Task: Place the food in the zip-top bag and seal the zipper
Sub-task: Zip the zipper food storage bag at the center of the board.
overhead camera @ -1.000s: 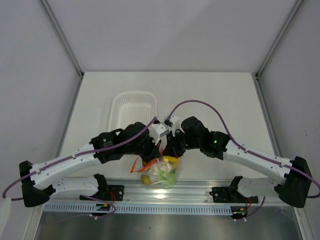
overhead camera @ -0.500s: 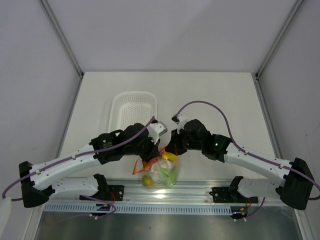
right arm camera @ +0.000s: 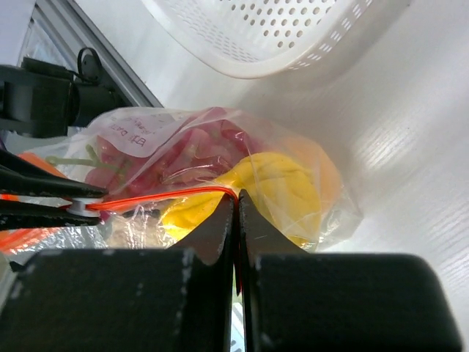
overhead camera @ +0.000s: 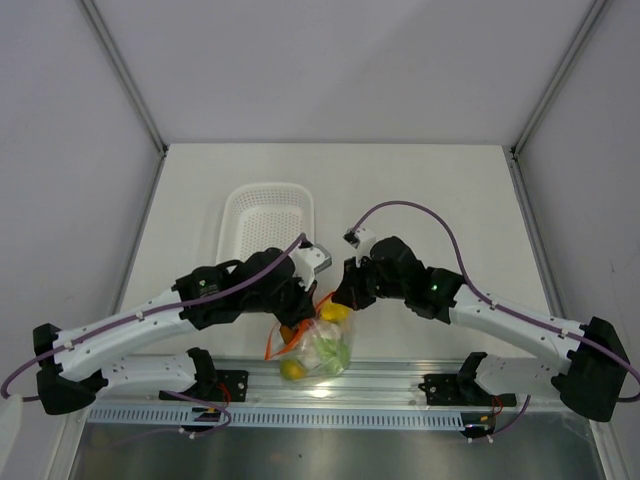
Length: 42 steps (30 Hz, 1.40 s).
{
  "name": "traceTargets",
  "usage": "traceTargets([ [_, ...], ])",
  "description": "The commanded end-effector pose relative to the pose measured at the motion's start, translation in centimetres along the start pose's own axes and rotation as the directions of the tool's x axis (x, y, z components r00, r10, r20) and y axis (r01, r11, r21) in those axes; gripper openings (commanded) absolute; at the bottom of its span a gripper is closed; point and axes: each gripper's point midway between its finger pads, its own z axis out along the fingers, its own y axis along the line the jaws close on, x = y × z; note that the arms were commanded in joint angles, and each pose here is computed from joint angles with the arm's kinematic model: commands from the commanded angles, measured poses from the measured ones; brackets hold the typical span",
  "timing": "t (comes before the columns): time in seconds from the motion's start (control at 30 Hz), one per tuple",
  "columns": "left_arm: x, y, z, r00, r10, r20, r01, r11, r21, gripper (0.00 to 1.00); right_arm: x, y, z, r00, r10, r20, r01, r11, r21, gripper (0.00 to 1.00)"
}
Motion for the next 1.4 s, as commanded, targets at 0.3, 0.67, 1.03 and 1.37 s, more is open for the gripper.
traceTargets([
  [0.3,-4.3,-4.4,-2.9,0.989,0.052,0.142,-0.078,0.979,0.19,0.01,-1.9,-1.8,-3.1,0.975,-0.223,0.008,0.222,0.972,0.072,0.0],
  [0.67,-3.2,1.8,-3.8,0.976,-0.07,0.206,0.096,0.988,-0.119,0.88,-1.4,-1.9,-6.9,0.969,-0.219,0.116,0.203,0.97,0.135,0.0],
  [1.03,-1.2,9.0,-6.1,0.879,-0.285,0.382,0.418,0.845,-0.332,0.95,-0.6,-0.1,-8.1,0.948,-0.267,0.173,0.258,0.963,0.077,0.0],
  [1.37,0.9,9.2,-0.2,0.886,-0.427,0.184,0.461,0.854,-0.241,0.84,-1.2,0.2,-8.2,0.939,-0.286,0.189,0.273,0.957,0.095,0.0],
])
